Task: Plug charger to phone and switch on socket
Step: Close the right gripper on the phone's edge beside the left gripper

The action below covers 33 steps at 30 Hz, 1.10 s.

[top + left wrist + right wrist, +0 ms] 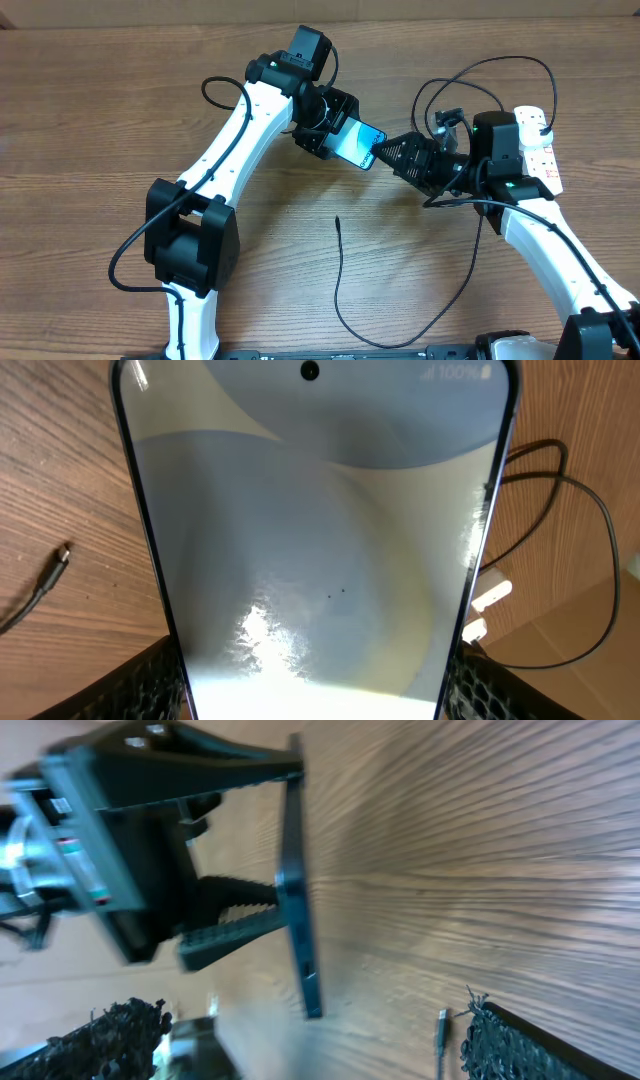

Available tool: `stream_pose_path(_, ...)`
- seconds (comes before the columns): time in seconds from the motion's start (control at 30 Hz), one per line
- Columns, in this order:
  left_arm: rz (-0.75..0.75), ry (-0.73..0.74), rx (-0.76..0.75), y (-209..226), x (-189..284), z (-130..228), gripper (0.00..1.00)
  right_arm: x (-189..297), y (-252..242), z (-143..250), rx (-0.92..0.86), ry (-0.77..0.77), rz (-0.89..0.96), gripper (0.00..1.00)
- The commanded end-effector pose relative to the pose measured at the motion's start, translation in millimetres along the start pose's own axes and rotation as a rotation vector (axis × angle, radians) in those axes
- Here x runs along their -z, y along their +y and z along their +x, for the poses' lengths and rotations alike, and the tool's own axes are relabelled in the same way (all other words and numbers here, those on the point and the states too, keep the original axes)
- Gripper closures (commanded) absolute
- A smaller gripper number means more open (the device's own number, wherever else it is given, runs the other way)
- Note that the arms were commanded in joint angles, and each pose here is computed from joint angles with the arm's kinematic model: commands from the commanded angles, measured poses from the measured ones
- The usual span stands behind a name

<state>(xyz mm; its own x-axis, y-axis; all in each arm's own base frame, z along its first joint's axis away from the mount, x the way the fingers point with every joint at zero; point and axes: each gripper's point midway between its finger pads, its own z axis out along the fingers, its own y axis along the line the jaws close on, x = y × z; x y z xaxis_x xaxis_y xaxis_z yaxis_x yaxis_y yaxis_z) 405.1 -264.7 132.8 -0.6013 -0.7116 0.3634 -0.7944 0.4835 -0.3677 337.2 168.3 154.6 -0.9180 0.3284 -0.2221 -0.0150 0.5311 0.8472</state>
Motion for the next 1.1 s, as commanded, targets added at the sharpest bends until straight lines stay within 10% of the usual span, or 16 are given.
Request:
stream_pose_path(0.0, 0.060, 0.022, 0.000, -14, 23, 21, 0.96, -4, -4, -15, 0.042, -0.084, 0.099, 0.00)
stream_pose_path(0.8, 0.048, 0.105, -0.071, -16, 8, 71, 0.96, -11, -3, -18, 0.076, -0.124, 0.144, 0.17)
stream_pose_path(1.07, 0.041, 0.089, -0.080, -15, 3, 77, 0.96, -11, -4, -16, 0.067, -0.117, 0.150, 0.40)
